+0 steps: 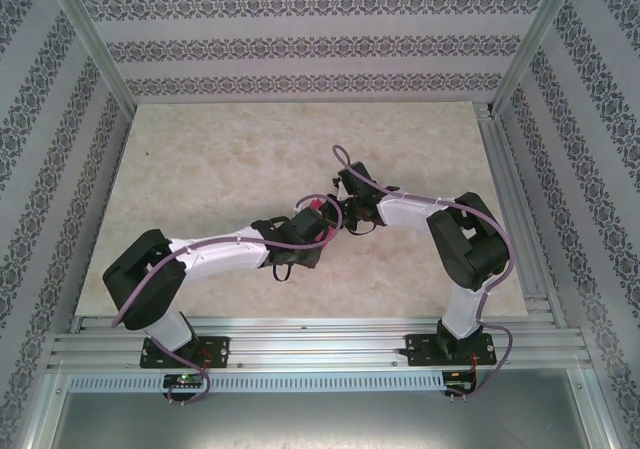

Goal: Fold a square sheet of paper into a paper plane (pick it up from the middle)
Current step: Fourth fold the wing at the center of the table.

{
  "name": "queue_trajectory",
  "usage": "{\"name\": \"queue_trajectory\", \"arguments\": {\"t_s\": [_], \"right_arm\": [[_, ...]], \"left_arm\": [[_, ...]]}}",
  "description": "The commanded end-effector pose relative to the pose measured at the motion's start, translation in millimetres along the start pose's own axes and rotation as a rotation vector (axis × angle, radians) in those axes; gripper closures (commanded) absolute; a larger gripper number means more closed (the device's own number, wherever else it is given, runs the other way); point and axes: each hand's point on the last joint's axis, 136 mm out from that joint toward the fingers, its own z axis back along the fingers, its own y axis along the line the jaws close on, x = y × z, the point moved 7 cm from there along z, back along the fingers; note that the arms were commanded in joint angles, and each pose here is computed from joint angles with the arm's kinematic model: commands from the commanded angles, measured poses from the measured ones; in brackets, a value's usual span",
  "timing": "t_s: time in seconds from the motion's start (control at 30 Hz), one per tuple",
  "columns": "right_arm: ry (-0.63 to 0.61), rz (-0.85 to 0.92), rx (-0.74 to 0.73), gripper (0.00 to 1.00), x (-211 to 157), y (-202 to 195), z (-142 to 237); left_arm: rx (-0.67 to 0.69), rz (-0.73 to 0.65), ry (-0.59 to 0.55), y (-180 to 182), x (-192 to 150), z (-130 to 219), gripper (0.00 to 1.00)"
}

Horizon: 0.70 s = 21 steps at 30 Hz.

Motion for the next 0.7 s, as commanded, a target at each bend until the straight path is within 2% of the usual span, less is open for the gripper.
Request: {"name": "queue_trajectory", "arguments": {"t_s": [0.0,0.17,0.43,0.5,0.6,0.67], "right_arm": [[-0.004,0.019,-0.002,1.0,1.3,5.6,-3.5],[-0.001,0.02,0.0,1.0,0.2,5.1,-3.2],[-0.007,0.017,0.001,1.0,1.2,4.7,-1.9],[-0.01,0.019,0.002,1.0,1.8,5.7,-1.0],[-0.011,0.017,-0.001,1.0,2.1,4.8,-0.8],[-0.011,0.017,0.001,1.0,2.5,5.4,-0.6]], "left_arm": [[0.021,-0.008,0.006,-1.8,0.3,-6.1,0.67],[0.047,-0.036,0.037,-4.6,-5.0,-17.9,0.73],[0.009,-0.047,0.046,-13.1,-6.3,-19.3,0.7],[0.015,-0.056,0.055,-12.7,-8.4,-20.6,0.72],[0.037,-0.06,0.071,-12.0,-11.5,-22.7,0.66],[0.024,-0.076,0.066,-15.8,-12.9,-21.0,0.67]]}}
